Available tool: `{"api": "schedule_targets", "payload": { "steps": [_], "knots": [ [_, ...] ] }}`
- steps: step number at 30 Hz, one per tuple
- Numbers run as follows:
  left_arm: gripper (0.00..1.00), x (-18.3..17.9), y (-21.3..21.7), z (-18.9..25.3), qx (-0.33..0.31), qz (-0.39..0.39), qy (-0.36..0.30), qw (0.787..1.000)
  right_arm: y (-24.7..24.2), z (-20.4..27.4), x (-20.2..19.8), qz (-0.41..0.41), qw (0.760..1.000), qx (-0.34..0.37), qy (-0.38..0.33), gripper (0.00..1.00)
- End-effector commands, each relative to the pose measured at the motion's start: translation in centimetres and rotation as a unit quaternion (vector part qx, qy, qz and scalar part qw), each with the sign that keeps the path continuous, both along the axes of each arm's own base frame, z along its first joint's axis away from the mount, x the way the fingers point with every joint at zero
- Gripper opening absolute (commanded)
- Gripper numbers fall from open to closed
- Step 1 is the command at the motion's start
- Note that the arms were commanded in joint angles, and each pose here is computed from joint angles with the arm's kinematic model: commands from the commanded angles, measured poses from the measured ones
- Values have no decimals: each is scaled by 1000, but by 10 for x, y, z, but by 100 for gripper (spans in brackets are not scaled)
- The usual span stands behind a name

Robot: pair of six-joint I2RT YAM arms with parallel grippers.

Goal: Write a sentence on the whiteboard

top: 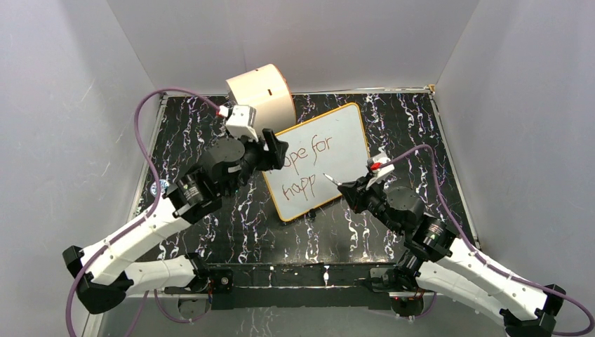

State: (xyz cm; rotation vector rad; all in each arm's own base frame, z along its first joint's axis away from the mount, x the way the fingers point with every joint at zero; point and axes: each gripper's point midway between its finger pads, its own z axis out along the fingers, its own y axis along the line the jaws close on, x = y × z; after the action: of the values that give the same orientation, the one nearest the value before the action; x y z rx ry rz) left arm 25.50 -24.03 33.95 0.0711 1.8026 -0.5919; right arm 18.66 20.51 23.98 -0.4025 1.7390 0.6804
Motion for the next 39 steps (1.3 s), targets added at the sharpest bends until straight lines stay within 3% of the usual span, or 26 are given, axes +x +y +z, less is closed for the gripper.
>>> {"api": "schedule_targets", "payload": {
  "steps": [1,6,13,23,39],
  "knots": [
    [63,22,22,5,133,-5,-24,991,-14,15,6,-17,998,-43,-35,0],
    [64,63,31,-5,117,-64,41,990,-12,8,12,-10,995,-86,-51,0],
    [70,89,12,-33,102,-176,97,974,-9,10,21,-16,992,-100,-76,0],
    [68,87,-19,-59,104,-294,121,942,3,8,28,-5,989,-118,-84,0],
    [52,88,-42,-90,105,-393,146,902,13,-18,43,-7,984,-145,-107,0]
  ]
}}
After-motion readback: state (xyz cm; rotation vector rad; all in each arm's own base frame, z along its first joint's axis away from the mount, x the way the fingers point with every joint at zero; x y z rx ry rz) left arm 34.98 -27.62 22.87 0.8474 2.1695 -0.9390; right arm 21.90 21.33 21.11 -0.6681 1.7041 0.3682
